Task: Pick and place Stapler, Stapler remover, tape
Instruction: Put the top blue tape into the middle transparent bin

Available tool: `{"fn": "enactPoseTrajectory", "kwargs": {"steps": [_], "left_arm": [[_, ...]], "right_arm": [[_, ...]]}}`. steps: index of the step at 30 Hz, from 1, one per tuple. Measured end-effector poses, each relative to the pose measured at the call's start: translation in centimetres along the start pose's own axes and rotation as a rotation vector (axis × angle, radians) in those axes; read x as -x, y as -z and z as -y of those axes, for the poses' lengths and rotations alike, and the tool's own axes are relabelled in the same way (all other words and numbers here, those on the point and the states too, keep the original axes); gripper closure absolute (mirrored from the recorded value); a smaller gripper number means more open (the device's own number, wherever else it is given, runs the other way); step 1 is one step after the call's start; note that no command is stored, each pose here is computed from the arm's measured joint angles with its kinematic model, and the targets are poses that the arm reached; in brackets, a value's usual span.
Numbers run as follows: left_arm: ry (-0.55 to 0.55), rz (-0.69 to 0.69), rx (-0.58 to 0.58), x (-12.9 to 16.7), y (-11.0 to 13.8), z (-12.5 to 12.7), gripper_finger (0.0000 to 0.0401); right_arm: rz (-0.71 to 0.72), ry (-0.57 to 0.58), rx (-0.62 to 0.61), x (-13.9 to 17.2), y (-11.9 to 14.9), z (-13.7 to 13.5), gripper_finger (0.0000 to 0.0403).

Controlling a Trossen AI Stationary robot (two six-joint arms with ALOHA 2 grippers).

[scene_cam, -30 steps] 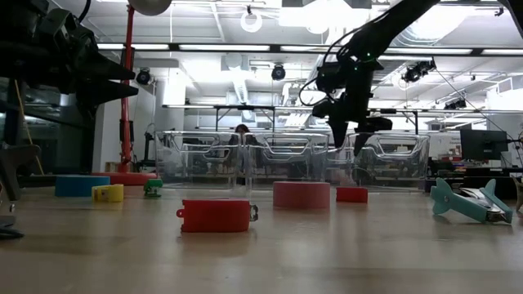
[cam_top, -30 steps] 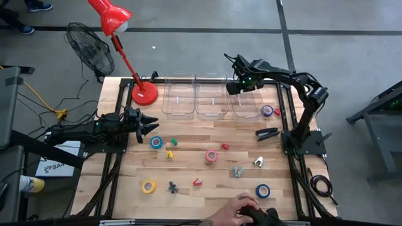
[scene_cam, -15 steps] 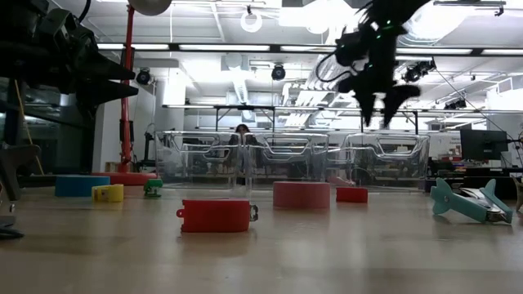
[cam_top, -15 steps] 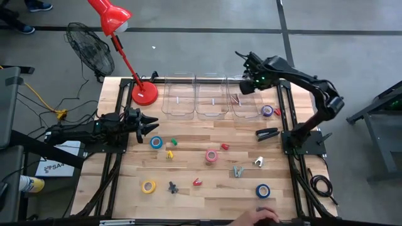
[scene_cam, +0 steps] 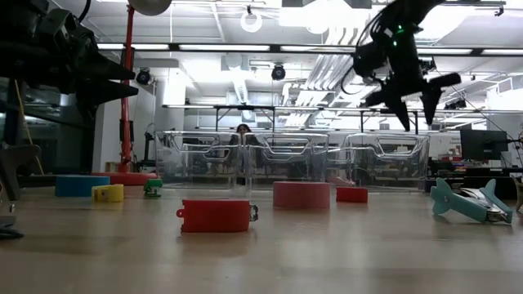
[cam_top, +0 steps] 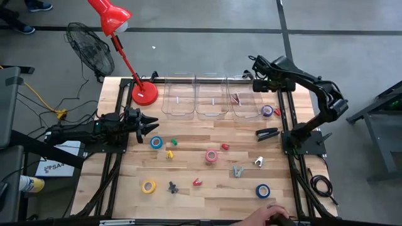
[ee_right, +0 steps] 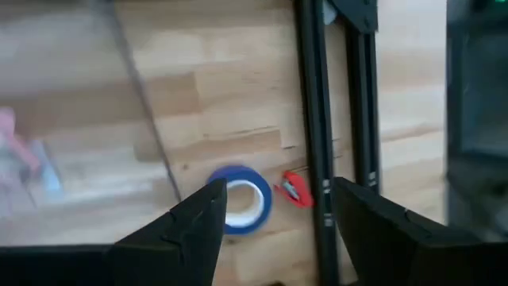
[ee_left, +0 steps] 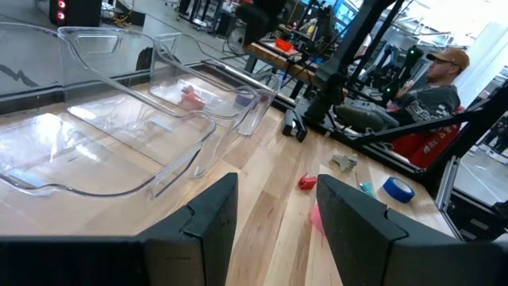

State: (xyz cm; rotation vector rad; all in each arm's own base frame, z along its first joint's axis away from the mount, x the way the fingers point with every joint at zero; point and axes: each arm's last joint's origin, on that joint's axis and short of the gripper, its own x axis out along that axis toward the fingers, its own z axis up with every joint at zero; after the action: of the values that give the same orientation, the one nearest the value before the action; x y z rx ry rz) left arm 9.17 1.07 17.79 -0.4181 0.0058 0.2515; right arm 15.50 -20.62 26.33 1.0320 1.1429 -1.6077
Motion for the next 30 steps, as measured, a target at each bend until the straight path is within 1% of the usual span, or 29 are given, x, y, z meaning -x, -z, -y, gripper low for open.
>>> {"fn": "enactPoseTrajectory", "kwargs": {"steps": [4, 7, 10, 14, 18, 20, 25, 30], "left_arm": [[0.000, 0.000, 0.000, 0.0, 0.0, 0.0, 0.0231], [0.000, 0.000, 0.000, 0.0, 0.0, 0.0, 0.0231], [0.001, 0.000, 0.000, 0.0, 0.0, 0.0, 0.0231], [0.000, 0.000, 0.000, 0.0, 0.0, 0.0, 0.0231], [0.000, -0.001, 0.000, 0.0, 0.0, 0.0, 0.0231], [0.000, 0.000, 0.000, 0.0, 0.0, 0.0, 0.0231], [0.000, 0.000, 0.000, 0.0, 0.0, 0.0, 0.0231], [0.000, 0.000, 0.000, 0.0, 0.0, 0.0, 0.0231]], "right_arm": [[0.003, -0.010, -0.226, -2.1, 0.2, 0.2, 0.0183], [0.013, -0.027, -0.436, -3.3, 0.8, 0.9, 0.0183], [0.015, -0.079, -0.621, -4.6, 1.8, 1.5, 0.0183], [-0.017, -0.164, -0.792, -6.5, 3.4, 2.0, 0.0183], [-0.068, -0.252, -0.900, -8.4, 4.4, 1.9, 0.0183], [-0.095, -0.272, -0.936, -9.2, 4.9, 1.8, 0.0183], [-0.100, -0.261, -1.022, -10.2, 5.4, 1.9, 0.0183], [-0.073, -0.263, -1.049, -10.5, 5.1, 1.9, 0.0183]]}}
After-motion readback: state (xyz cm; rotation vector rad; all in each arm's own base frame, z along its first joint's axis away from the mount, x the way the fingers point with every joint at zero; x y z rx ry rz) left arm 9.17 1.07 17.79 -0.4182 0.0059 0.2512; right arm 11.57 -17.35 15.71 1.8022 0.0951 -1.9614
